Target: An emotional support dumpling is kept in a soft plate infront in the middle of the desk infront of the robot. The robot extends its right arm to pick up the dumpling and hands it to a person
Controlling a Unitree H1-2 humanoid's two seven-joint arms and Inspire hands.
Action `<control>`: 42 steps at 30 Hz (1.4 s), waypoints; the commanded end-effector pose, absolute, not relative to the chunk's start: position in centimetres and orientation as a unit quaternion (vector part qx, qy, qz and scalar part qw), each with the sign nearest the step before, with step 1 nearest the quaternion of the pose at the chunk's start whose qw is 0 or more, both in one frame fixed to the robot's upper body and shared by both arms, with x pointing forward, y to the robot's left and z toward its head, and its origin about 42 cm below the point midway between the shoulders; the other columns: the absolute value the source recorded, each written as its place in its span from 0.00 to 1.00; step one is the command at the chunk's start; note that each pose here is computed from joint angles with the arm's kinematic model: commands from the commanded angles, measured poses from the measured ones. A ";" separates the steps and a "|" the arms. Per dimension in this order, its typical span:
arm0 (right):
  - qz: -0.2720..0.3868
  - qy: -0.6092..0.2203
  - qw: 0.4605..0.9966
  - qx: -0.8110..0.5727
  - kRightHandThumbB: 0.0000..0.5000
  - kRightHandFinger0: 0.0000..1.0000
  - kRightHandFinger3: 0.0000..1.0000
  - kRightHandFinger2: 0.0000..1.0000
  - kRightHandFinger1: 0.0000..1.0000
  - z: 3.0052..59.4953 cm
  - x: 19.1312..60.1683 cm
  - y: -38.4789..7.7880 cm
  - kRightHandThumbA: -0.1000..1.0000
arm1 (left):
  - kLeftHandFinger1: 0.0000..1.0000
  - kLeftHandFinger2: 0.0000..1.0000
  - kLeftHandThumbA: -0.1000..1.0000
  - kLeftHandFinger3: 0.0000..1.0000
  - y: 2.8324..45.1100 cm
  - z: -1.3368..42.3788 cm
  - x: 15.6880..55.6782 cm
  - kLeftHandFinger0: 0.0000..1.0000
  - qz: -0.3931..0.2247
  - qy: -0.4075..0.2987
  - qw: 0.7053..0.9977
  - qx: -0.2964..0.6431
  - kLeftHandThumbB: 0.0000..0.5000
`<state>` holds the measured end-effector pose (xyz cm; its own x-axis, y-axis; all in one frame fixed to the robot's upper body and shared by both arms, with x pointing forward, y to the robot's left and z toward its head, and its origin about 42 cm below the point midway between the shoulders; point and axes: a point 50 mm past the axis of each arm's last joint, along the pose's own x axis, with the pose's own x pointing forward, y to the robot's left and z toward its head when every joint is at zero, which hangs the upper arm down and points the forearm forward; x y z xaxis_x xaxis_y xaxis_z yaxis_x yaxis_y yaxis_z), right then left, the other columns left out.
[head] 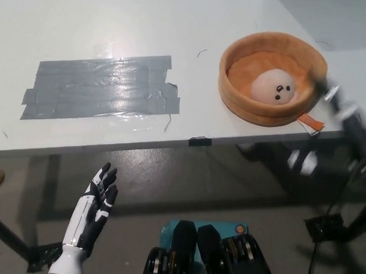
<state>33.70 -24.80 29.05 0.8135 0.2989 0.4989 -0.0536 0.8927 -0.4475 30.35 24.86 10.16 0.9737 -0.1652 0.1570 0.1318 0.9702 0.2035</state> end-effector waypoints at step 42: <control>0.293 0.138 0.812 -0.485 0.85 1.00 1.00 1.00 1.00 34.0 57.3 -21.2 1.00 | 1.00 1.00 0.89 1.00 25.1 12.6 31.7 1.00 -0.088 -0.135 0.980 0.119 0.74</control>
